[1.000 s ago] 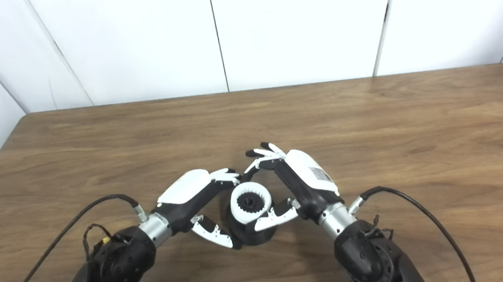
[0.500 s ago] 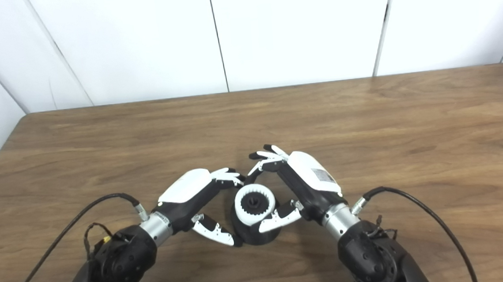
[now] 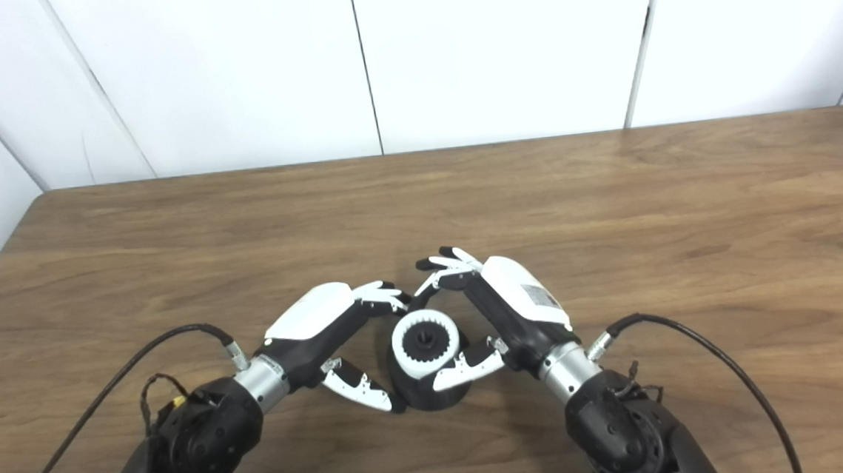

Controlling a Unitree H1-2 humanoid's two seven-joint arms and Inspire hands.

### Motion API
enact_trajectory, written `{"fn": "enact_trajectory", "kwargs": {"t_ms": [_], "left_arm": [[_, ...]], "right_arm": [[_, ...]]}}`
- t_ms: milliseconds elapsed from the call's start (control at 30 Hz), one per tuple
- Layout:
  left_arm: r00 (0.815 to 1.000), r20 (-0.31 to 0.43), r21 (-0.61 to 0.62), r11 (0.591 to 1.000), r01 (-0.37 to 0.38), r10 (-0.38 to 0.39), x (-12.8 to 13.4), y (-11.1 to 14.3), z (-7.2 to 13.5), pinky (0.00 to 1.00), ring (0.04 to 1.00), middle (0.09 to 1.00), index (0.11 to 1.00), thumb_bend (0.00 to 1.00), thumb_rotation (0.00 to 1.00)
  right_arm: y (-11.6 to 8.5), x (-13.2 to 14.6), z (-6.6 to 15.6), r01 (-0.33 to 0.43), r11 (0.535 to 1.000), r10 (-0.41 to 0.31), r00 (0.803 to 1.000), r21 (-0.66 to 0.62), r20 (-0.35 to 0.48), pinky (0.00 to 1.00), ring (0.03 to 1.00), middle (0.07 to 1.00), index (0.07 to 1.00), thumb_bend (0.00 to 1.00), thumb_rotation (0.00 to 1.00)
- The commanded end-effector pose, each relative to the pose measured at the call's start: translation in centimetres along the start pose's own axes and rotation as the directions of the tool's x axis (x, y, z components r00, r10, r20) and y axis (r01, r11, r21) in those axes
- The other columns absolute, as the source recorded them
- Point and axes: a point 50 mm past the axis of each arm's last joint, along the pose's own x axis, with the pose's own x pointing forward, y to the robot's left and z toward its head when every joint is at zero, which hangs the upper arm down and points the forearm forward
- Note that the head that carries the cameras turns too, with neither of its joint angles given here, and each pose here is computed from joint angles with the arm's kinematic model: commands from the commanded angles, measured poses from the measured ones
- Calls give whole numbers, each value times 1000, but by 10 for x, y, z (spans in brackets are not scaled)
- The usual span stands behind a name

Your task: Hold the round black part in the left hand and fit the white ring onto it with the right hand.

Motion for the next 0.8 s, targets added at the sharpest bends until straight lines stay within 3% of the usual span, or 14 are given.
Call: {"fn": "enact_trajectory", "kwargs": {"t_ms": [0,267,300,333,367,767], "left_arm": [[999,29,15,1000,-16,16,1,9,7,862,953,882,683,912,221],[999,30,17,1000,-18,17,1,9,7,859,953,881,682,912,223],[999,32,18,1000,-18,17,1,9,7,858,952,880,682,912,222],[999,32,18,1000,-18,17,1,9,7,858,952,880,682,912,222],[999,32,18,1000,-19,18,1,9,7,856,951,880,681,913,221],[999,32,17,999,-28,27,1,8,4,851,945,879,690,924,224]], "right_arm": [[-2,3,-3,12,1000,-12,1000,-14,8,854,959,869,492,521,164],[-3,4,-7,4,1000,-4,1000,0,4,854,950,868,495,520,165],[-3,4,-7,4,1000,-4,1000,3,4,855,950,869,548,648,237],[-4,4,-7,4,1000,-4,1000,5,4,857,951,869,567,694,263],[-4,4,-7,5,1000,-5,1000,7,3,860,950,870,628,834,341],[-11,6,-4,-8,1000,8,1000,8,-27,860,946,884,736,998,401]]}}
